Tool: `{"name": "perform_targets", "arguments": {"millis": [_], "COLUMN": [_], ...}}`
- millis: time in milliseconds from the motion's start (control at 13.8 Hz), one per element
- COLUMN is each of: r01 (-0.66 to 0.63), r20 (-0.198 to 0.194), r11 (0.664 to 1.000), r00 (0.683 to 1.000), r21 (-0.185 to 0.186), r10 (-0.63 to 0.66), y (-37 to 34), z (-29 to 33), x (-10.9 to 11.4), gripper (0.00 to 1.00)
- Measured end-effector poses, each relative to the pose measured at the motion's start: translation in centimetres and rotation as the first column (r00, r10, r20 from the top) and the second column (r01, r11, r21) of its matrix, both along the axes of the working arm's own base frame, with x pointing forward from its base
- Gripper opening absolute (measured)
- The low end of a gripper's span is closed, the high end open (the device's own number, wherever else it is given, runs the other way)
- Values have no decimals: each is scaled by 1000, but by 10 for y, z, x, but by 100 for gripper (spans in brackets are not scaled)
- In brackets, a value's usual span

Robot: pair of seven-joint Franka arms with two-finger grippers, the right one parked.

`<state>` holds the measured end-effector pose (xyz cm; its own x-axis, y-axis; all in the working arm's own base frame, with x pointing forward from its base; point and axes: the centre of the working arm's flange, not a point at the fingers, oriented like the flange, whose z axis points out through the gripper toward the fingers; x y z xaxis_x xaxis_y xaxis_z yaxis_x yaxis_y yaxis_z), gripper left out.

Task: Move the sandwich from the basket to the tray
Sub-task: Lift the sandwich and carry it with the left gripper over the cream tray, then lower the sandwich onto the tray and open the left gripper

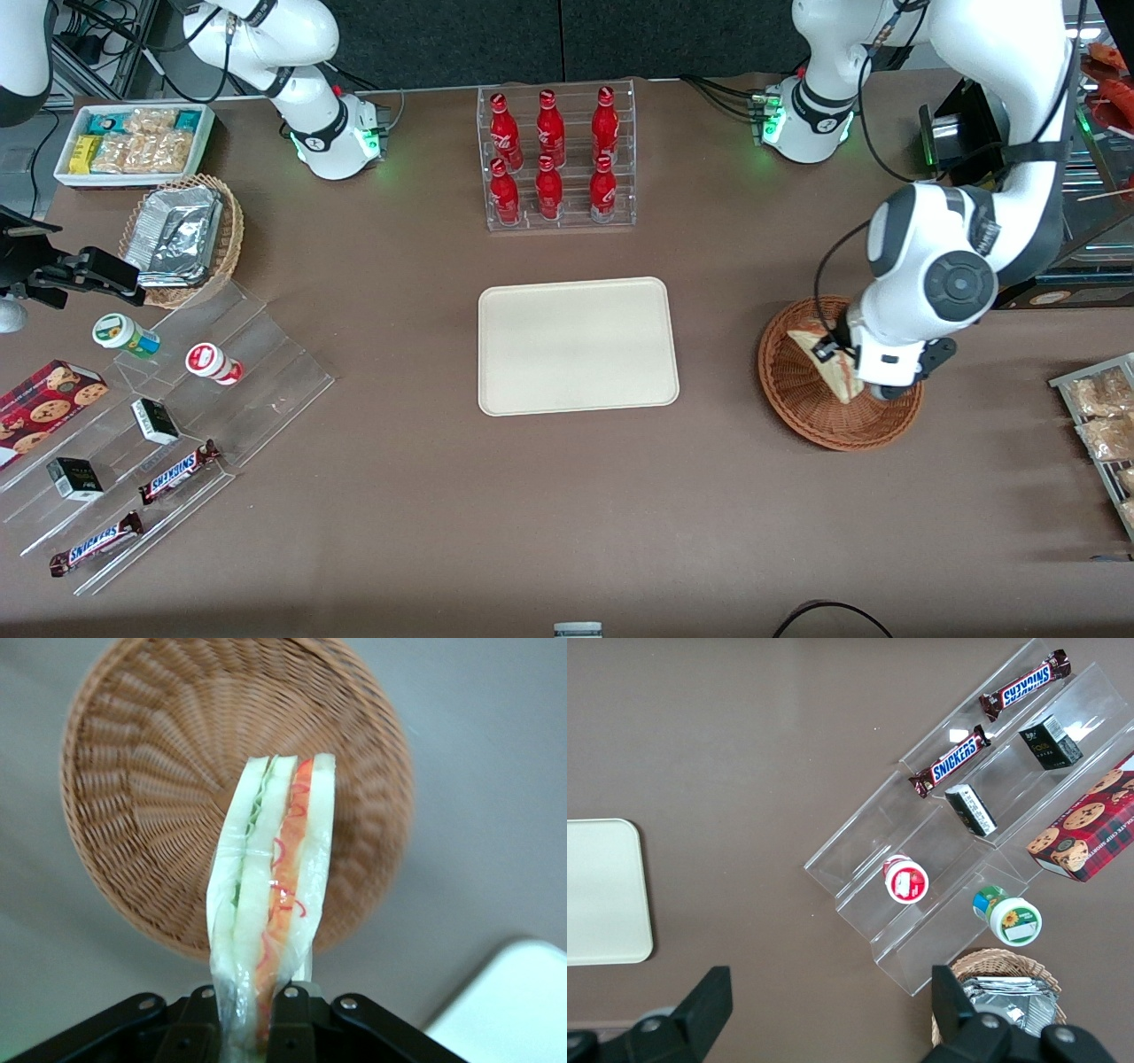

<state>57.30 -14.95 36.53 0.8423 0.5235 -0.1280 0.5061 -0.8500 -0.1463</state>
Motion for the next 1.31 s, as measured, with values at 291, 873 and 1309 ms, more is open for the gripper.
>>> {"name": "perform_targets", "arguments": {"millis": [291, 873, 1309], "r01": [186, 353, 426], "r20": [18, 132, 158], "r11": [983, 929, 896], "r00": [983, 932, 900], "r21": [-8, -112, -120], "r10": [-185, -338, -407], "y": [-116, -272, -322], "z": [11, -29, -78], "x": [-33, -59, -89], "gripper": [17, 17, 17]}}
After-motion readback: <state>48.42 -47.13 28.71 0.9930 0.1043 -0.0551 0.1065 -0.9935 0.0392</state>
